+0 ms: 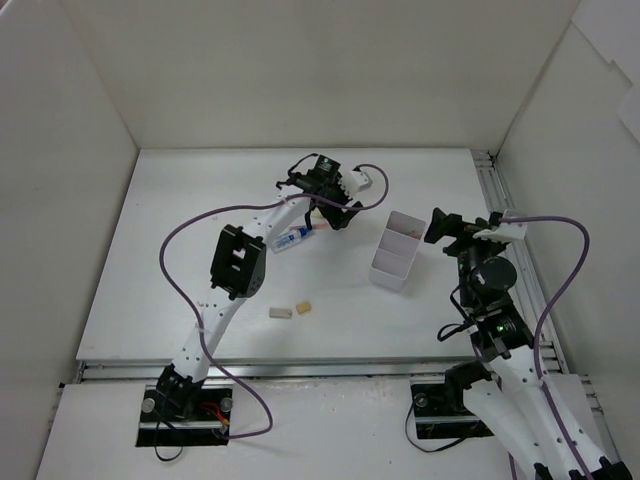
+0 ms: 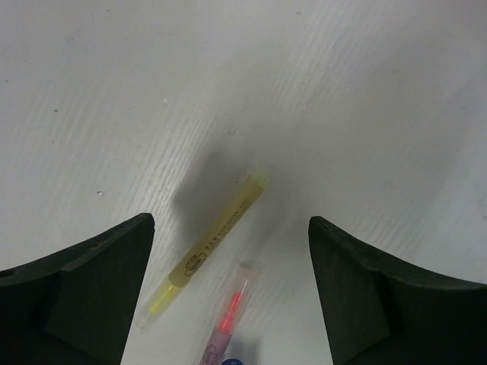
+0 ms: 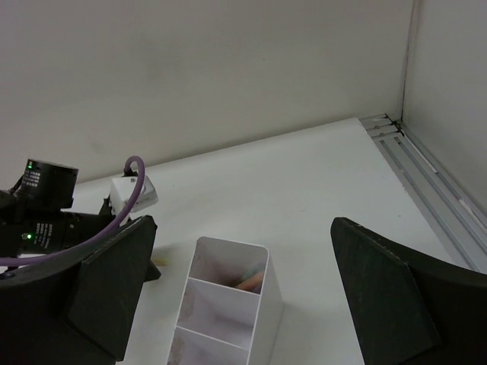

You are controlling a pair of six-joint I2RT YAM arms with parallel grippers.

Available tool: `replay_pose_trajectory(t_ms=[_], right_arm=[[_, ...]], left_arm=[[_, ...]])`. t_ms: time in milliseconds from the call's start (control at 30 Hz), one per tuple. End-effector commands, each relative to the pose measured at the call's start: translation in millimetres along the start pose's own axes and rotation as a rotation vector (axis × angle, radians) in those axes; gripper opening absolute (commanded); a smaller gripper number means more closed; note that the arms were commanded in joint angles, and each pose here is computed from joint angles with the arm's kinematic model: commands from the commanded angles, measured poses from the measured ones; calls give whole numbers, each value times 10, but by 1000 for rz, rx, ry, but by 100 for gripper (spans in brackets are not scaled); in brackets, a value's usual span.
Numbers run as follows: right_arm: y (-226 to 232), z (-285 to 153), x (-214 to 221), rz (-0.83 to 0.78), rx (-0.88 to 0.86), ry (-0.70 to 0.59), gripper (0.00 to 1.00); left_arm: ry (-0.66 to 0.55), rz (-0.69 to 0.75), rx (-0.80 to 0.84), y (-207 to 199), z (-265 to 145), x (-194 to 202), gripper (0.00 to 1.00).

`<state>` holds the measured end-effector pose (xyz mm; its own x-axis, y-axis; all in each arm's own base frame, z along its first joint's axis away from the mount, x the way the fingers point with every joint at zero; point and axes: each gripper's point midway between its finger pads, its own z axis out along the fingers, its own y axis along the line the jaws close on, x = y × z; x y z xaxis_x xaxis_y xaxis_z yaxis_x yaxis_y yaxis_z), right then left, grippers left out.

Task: Sort the stationery into containers
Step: Pick up the pen from the center of the board.

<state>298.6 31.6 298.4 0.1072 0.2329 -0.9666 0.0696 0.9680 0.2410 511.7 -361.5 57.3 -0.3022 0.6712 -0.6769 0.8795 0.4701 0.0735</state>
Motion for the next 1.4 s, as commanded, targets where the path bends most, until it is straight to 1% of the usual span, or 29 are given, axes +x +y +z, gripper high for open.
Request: replay_pose_trajectory(t_ms=[0, 33, 100, 167, 367, 567, 833, 867, 900, 1033, 1067, 1100, 1133, 1167, 1233, 1267, 1333, 1367], right_arm=[[-79, -53, -258, 34, 39, -88, 98], [-100, -64, -272, 34, 49, -94, 98], [-118, -95, -323, 39, 53, -112, 98], [-121, -121, -363, 48, 50, -126, 98], [-119, -184, -398, 65, 40, -132, 98], [-149, -295, -501, 97, 38, -163, 98], [-185, -422, -566, 120, 32, -183, 98], [-183, -431, -569, 124, 30, -184, 98], [-184, -439, -566, 124, 29, -183, 98], [-183, -485, -604, 133, 20, -193, 98], [-189, -491, -602, 134, 21, -192, 98], [-197, -501, -606, 135, 24, -193, 98], [-197, -516, -621, 139, 22, -198, 98], [-198, -523, -628, 144, 22, -201, 98], [-196, -536, -632, 149, 18, -203, 98], [-195, -539, -632, 149, 16, -203, 98], [-187, -538, -621, 151, 13, -198, 98], [-186, -541, -613, 151, 12, -195, 98]], left_arm=[[-83, -26, 69, -77, -220, -300, 76], [-87, -53, 84, -24, -251, -256, 75], [-100, -103, 131, -67, -278, -240, 75], [-103, -139, 131, -35, -279, -219, 75], [-87, -162, 123, -29, -256, -178, 71], [-29, -199, 96, -11, -223, -25, 70], [58, -260, 110, -107, -129, 271, 69], [66, -264, 96, -88, -124, 292, 66], [71, -269, 93, -92, -142, 301, 66], [55, -272, 80, -83, -166, 280, 58], [60, -278, 68, -67, -170, 289, 53], [66, -281, 57, -54, -189, 294, 50], [71, -272, 48, -84, -183, 277, 43], [88, -270, 9, -22, -191, 315, 41], [108, -252, -15, -40, -187, 342, 37], [121, -240, -35, -59, -170, 349, 33], [120, -208, -42, -83, -157, 332, 28], [115, -190, -52, -95, -138, 304, 28]])
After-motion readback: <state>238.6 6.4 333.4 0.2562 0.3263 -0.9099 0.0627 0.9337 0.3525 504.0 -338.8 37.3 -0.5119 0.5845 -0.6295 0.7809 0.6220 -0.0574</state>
